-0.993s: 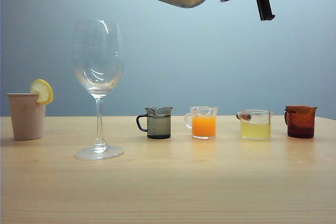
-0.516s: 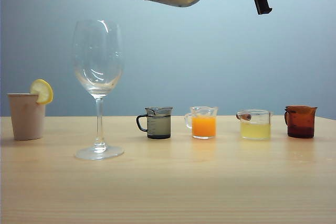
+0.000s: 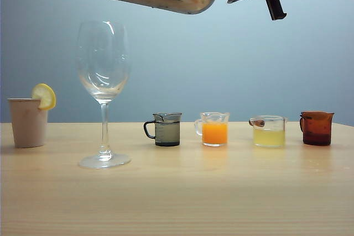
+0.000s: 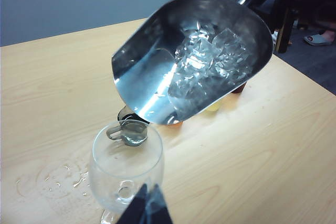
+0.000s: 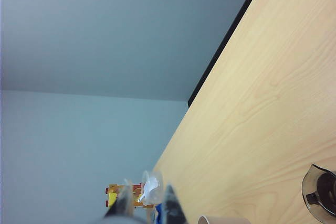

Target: Pick up the ice scoop on the desk filled with ice cubes, pour the ice into the goblet, and finally put the scoop back on the table.

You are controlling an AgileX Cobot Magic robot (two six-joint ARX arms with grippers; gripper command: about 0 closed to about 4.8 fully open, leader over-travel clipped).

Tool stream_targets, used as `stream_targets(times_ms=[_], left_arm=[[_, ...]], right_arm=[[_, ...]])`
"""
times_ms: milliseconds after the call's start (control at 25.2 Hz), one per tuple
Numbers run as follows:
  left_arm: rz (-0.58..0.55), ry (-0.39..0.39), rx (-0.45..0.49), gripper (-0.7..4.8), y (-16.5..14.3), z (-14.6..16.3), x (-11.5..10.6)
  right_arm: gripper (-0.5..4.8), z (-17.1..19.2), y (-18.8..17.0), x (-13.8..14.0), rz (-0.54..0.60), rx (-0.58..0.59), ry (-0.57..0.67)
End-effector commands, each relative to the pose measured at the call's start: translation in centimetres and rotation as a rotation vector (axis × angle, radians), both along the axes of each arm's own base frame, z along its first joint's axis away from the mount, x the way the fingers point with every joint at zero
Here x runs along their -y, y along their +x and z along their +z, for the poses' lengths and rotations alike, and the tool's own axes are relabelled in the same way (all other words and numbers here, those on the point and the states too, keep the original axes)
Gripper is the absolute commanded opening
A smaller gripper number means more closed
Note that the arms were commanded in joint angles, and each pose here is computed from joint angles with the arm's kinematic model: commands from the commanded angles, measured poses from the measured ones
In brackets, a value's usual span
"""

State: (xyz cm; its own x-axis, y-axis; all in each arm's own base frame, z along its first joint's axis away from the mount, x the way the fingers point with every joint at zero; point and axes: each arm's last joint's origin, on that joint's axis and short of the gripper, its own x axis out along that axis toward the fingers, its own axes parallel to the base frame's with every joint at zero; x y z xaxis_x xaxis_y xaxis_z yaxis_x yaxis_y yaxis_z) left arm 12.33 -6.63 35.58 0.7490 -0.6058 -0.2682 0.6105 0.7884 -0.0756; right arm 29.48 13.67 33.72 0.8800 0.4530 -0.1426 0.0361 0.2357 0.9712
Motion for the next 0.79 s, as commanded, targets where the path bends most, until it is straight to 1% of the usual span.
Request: stream_targets(times_ms=[40,238,477,795], left_arm=[[-0.001,0.005,0.006,-0.06,-0.1,0.1,-0.1],[-0.001,0.006,0.005,-0.06,0.0,0.1,0.0],[-0.001,0.006,0.005,-0.06,0.0,0.1,-0.1],[-0.001,0.006,0.005,-0.06,-0.1,0.1,-0.1]], right_arm=[[-0.04,0.8,-0.1,0.0,0.001,0.051,0.008],[-0.05,0.8,-0.1,-0.1,0.004,0.053,0.005],[-0.05,0.9,-0.4,-1.1,0.023,0.062,-0.016],[-0.05,0.6,-0.3,-1.2,0.011,0.053,-0.023]])
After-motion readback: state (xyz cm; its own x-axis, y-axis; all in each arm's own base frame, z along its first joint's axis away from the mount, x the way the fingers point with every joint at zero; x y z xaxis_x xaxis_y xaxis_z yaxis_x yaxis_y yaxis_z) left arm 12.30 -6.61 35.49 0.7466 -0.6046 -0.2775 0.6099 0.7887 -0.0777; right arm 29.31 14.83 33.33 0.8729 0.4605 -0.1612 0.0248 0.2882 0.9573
